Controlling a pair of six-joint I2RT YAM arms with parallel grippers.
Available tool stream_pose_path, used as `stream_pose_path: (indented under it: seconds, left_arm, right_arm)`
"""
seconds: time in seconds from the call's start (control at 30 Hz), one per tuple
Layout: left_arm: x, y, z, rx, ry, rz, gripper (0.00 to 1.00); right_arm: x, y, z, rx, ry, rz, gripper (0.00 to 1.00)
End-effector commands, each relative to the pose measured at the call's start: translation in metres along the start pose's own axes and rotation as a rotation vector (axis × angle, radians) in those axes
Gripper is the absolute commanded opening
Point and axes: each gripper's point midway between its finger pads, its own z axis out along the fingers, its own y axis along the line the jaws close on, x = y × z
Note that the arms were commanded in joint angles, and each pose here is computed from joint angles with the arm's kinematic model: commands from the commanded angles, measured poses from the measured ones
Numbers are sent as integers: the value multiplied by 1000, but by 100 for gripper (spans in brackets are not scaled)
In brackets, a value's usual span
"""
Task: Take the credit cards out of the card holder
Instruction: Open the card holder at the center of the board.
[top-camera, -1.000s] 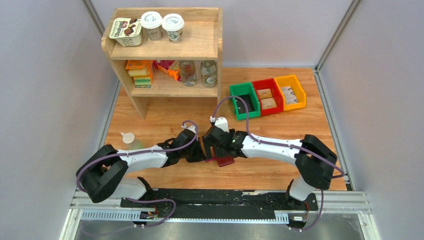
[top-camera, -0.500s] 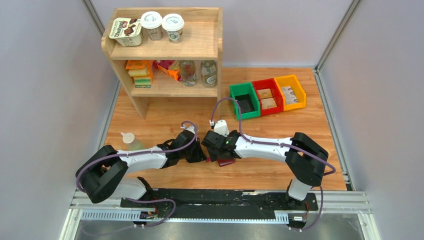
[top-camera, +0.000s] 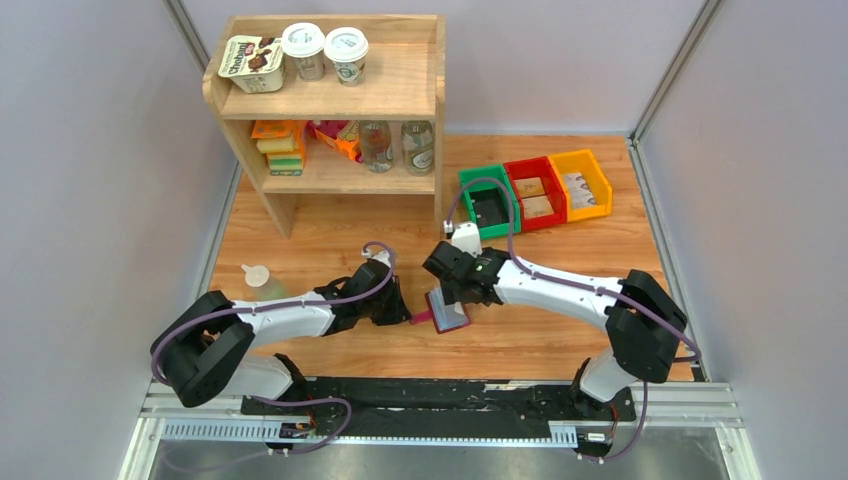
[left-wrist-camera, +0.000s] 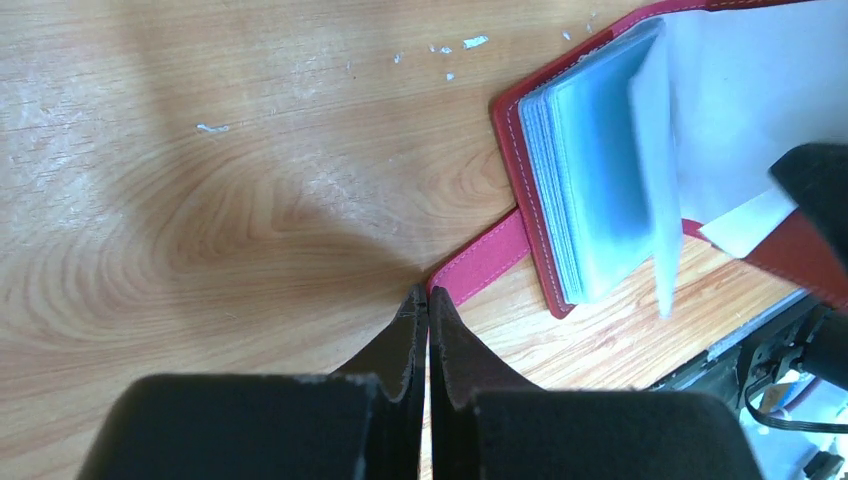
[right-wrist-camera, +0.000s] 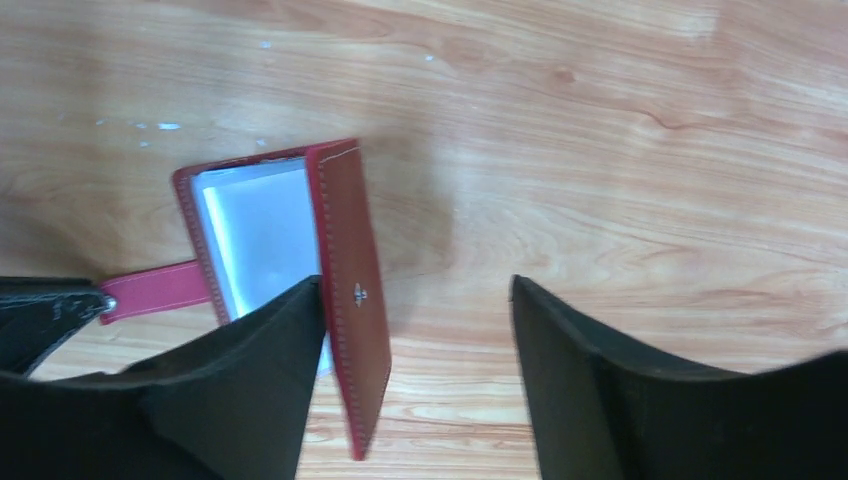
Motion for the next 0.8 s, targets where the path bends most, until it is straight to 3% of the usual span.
stream_pose_path:
  seconds: [0.0, 0.13, 0.23, 0.47, 0.6, 0.67, 0.77]
  left_arm:
    - [-1, 9, -4, -51, 0, 48, 0]
    - [-3, 9, -5, -56, -3, 61, 0]
    - [-5, 8, -7, -56, -8, 67, 0]
    - [-7, 9, -7, -65, -4, 68, 0]
    - [-10, 9, -11, -62, -14, 66, 1]
    - [-15, 5, -15, -53, -27, 68, 5]
    - [-20, -4, -19, -34, -31, 83, 23]
  right_arm:
    - [-1, -22, 0, 15, -7, 39, 64]
    - [11, -33, 14, 7, 29, 74, 44]
    - [23, -35, 27, -37, 66, 114, 38]
    - [53, -40, 54, -74, 130, 170, 40]
    - [55, -39, 57, -82, 121, 183, 49]
    - [53, -39, 55, -89, 112, 191, 50]
    - [48, -35, 51, -117, 98, 202, 50]
